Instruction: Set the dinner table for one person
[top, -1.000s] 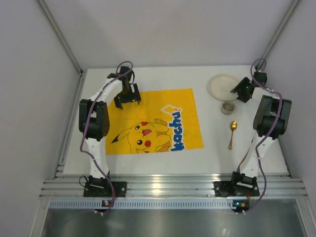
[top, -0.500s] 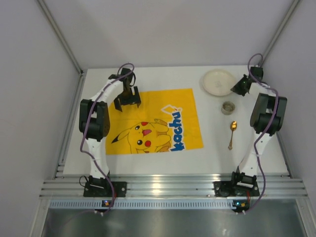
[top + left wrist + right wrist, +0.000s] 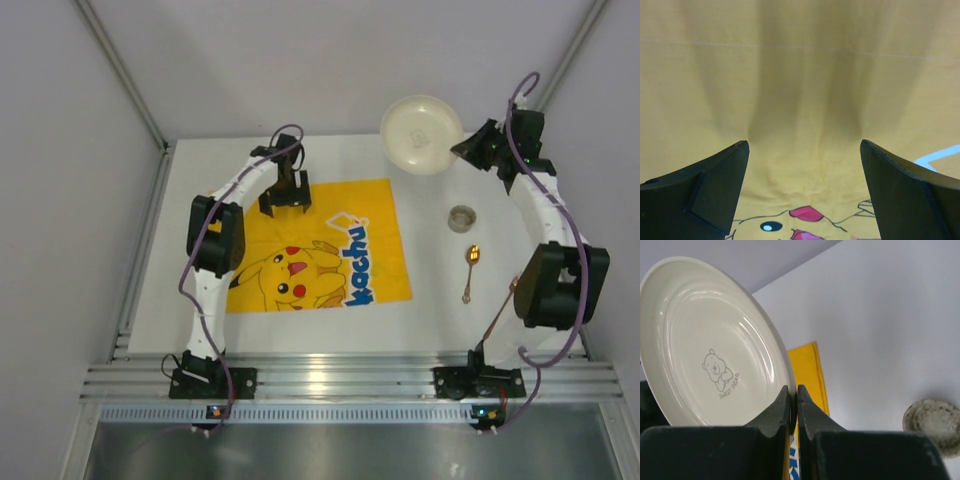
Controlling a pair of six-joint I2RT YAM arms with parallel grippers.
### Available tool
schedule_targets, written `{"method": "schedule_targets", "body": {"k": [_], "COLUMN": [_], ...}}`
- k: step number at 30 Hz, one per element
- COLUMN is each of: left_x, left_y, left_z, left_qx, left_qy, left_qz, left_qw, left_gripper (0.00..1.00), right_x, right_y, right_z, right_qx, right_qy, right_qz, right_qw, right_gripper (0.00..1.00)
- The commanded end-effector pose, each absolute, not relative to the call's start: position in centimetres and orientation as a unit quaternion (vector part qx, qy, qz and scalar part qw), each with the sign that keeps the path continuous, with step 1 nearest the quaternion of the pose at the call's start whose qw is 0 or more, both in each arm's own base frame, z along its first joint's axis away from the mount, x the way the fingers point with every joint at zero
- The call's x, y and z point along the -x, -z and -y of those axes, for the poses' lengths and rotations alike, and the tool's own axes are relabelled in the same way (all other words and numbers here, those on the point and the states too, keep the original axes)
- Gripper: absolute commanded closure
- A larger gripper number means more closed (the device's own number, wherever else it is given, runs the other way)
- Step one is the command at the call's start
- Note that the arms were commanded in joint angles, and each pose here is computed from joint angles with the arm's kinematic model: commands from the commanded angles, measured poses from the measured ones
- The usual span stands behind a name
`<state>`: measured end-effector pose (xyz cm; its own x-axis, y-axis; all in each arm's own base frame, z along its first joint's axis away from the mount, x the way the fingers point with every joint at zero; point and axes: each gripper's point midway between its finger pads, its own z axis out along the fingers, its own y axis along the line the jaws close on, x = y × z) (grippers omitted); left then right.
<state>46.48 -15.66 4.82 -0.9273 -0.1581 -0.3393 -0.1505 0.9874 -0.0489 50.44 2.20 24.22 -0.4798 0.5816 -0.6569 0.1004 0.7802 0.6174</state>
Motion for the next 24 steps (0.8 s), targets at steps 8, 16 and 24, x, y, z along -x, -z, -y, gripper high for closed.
{"method": "schedule_targets", "body": {"k": [8, 16, 24], "left_x": [-47.9, -46.7, -47.1], "left_y": [-1.6, 1.7, 3.1], "left_z": [17.9, 19.7, 22.7], "left_qx": [0.078, 0.094, 0.132], "left_qy": [0.028, 0.059, 0.113], "left_qz": [-0.984, -0.986, -0.979], "left_qw": [0.161, 0.128, 0.108], "left_gripper": [0.02, 0.01, 0.01], "right_x": [-42.2, -40.2, -38.4], "right_y": [-22.3, -23.2, -22.6], "right_z": [-4.0, -4.2, -5.0], "right_qx": [-0.181, -0.176, -0.165], "right_qy": [-0.250, -0.248, -0.247], "right_qz": [-0.850, -0.850, -0.856], "right_qw": [0.428, 0.431, 0.423], "right_gripper": [1.00, 1.00, 1.00]}}
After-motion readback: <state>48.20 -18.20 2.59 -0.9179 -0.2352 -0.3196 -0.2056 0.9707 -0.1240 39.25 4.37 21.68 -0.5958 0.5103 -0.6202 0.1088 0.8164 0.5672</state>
